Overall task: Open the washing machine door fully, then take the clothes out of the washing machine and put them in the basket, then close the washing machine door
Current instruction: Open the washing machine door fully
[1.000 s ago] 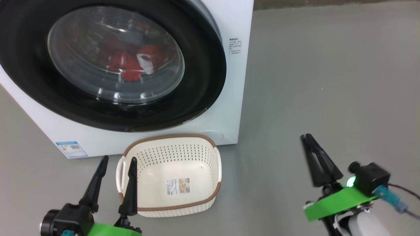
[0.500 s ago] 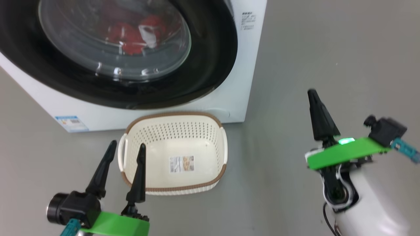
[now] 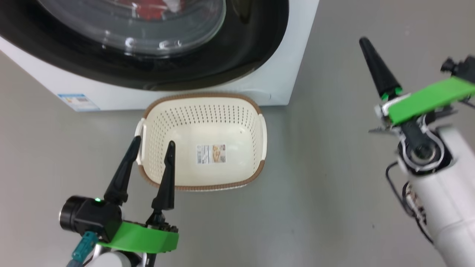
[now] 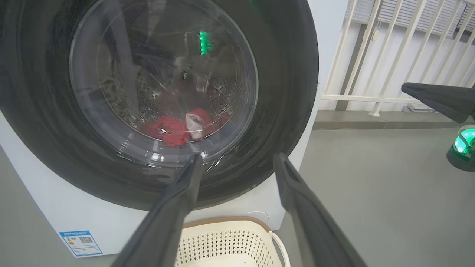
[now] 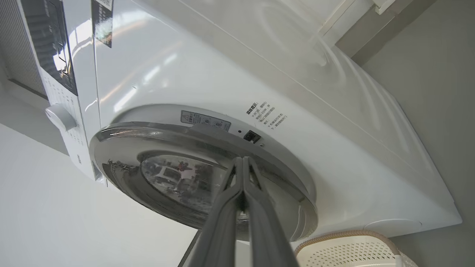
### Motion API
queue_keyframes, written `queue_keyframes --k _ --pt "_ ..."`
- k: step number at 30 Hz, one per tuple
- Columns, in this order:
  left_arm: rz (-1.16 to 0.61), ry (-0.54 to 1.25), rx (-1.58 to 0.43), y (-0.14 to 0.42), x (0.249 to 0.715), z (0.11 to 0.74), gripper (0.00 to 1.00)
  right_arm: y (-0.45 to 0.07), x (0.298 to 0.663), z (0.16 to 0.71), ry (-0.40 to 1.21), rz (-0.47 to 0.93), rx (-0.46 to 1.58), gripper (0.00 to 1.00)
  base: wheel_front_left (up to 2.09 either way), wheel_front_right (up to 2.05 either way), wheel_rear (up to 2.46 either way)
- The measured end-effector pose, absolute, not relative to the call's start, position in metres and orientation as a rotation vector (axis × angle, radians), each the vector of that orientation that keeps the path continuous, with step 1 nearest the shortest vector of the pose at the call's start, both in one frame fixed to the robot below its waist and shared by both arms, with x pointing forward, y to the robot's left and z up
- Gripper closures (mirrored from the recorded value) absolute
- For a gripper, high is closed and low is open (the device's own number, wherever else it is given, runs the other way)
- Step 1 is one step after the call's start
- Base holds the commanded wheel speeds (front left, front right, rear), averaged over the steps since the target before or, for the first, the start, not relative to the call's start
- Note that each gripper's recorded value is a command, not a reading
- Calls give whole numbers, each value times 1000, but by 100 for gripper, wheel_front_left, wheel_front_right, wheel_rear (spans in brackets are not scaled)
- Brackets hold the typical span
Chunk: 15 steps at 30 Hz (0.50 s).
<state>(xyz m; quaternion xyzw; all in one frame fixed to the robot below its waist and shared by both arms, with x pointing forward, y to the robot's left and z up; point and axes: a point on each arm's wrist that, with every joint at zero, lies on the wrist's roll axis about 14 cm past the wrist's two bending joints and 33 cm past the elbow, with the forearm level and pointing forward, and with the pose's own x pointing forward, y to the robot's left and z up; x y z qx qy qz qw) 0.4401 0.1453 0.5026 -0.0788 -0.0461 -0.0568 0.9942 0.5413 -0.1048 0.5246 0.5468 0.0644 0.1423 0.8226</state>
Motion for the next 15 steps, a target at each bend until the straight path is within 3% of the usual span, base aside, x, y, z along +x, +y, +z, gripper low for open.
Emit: queue_keyframes --k 9,15 --pt "-122 -63 -156 141 458 486 0 -73 574 538 290 501 1281 100 0 0 0" --pt "-127 -54 -152 138 472 477 0 -73 603 544 292 539 1277 100 0 0 0"
